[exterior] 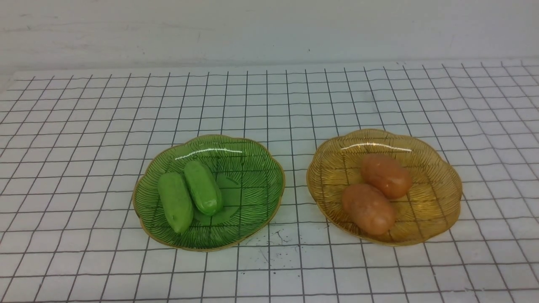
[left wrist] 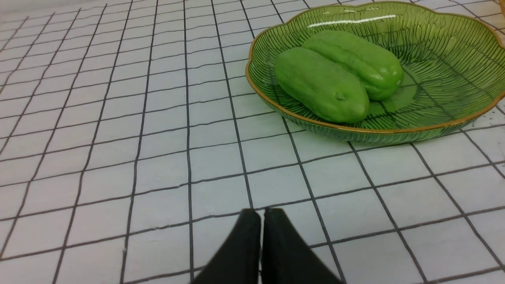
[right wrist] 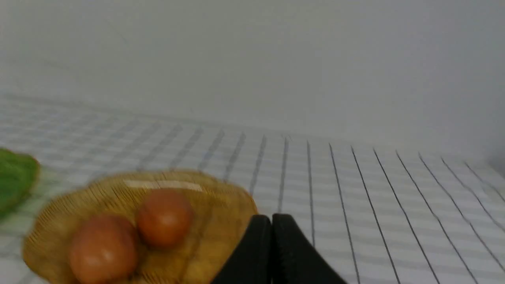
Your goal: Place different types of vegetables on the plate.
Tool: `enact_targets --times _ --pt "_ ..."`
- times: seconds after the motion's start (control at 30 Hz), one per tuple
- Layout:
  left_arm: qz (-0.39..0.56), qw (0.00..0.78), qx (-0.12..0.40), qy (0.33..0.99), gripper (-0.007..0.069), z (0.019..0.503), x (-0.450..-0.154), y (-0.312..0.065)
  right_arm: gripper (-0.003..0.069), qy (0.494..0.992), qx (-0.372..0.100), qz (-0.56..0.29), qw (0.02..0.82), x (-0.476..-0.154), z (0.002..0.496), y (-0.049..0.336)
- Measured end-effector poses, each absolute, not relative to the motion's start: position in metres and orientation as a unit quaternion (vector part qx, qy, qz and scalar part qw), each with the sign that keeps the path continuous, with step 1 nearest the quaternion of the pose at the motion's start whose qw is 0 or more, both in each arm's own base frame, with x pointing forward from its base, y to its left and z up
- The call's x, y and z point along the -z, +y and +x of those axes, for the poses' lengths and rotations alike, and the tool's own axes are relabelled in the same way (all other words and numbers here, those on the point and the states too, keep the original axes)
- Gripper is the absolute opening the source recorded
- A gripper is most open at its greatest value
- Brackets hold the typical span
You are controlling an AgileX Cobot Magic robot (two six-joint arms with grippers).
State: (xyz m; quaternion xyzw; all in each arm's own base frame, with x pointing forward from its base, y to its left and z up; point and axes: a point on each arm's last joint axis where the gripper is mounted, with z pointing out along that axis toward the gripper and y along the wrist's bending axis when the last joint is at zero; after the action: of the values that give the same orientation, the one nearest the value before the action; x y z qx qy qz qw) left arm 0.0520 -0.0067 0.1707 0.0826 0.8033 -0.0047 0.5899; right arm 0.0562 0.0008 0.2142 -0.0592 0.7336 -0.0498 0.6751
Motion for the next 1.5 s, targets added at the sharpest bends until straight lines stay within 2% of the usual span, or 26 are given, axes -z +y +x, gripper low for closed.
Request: enact_targets --times 0.07,0.13,1.5 --pt "0.083 0.59 0.005 0.803 -0.0008 0.052 -0.171 -0.007 -0.0014 0.755 0.053 -0.048 0.652 -0.191 0.056 -0.001" --pt "0.083 0.59 0.005 0.803 -0.0008 0.052 -0.171 -0.007 -0.0014 0.775 0.046 -0.038 0.629 -0.181 0.055 -0.001" --pt "0.083 0.59 0.005 0.803 -0.0008 0.052 -0.171 -0.007 -0.0014 0.777 0.048 -0.039 0.626 -0.18 0.055 -0.001"
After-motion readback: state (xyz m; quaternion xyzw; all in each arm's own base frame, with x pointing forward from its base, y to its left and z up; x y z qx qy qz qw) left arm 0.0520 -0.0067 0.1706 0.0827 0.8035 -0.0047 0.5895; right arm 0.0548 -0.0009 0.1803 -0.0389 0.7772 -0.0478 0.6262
